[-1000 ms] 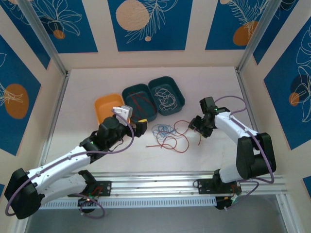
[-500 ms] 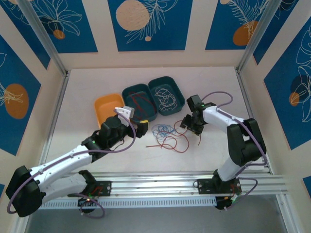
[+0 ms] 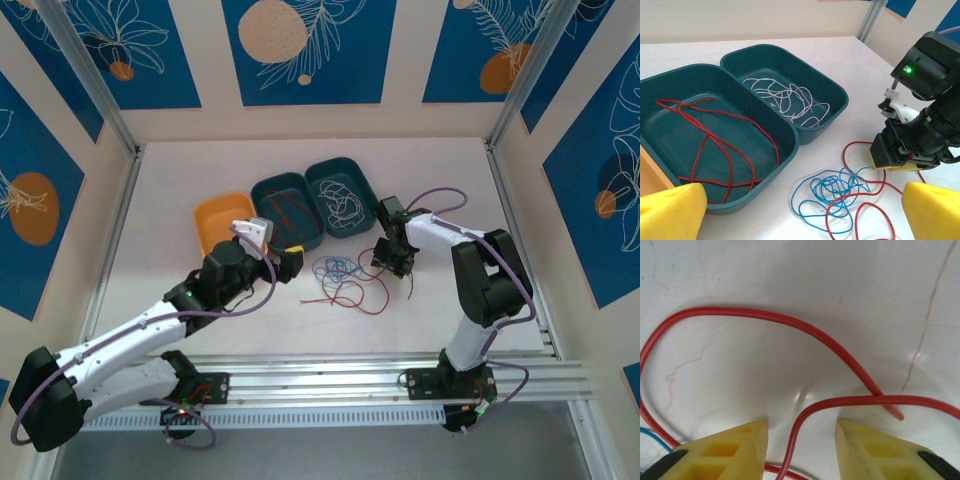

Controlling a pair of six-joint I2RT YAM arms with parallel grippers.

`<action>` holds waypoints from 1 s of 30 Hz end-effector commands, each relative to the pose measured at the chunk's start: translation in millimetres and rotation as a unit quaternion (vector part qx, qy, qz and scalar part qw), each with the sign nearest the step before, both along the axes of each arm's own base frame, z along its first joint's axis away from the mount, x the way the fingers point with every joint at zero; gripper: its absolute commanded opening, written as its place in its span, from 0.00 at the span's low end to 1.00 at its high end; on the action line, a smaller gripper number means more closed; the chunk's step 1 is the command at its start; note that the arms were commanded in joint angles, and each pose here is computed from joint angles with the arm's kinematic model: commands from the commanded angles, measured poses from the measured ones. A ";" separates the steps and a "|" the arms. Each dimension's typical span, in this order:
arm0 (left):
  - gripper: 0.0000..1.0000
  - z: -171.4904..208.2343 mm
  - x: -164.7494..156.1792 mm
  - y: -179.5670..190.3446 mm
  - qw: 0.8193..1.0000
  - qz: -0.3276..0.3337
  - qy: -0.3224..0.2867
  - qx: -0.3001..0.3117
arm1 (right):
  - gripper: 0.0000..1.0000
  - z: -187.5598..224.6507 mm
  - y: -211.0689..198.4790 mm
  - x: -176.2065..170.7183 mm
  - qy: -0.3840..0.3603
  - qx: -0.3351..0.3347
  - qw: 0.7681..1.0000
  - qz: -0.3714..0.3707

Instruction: Untangle the cables

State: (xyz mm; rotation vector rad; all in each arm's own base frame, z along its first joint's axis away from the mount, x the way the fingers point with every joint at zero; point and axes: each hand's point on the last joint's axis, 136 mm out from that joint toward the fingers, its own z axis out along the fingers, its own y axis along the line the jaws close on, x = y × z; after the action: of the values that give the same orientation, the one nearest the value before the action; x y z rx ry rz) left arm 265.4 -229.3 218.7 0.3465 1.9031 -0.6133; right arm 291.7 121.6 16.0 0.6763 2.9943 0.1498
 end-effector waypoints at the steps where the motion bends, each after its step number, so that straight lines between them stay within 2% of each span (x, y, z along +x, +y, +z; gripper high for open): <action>1: 1.00 7.5 0.6 2.5 1.000 0.009 -0.011 -0.014 | 0.33 -14.8 8.4 -3.9 0.016 0.021 1.000 -0.005; 9: 1.00 6.0 0.0 7.0 1.000 0.016 -0.013 -0.012 | 0.08 -3.6 -1.3 2.6 -0.003 0.024 1.000 -0.016; 15: 1.00 5.0 0.0 7.2 1.000 0.017 -0.012 -0.011 | 0.01 16.9 -19.9 4.8 -0.030 0.001 0.999 -0.026; 21: 1.00 3.6 0.4 5.5 1.000 0.014 -0.011 -0.012 | 0.00 45.8 -27.8 5.2 -0.064 0.005 0.998 -0.028; 30: 1.00 0.3 0.8 -3.7 1.000 -0.005 -0.005 -0.007 | 0.00 105.2 -10.0 10.0 -0.146 0.068 0.987 -0.011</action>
State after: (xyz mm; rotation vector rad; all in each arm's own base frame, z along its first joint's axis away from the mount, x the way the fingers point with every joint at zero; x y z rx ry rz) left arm 266.1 -226.2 212.2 0.3387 1.9133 -0.5929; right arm 305.4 103.2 102.0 0.6797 2.7319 0.3430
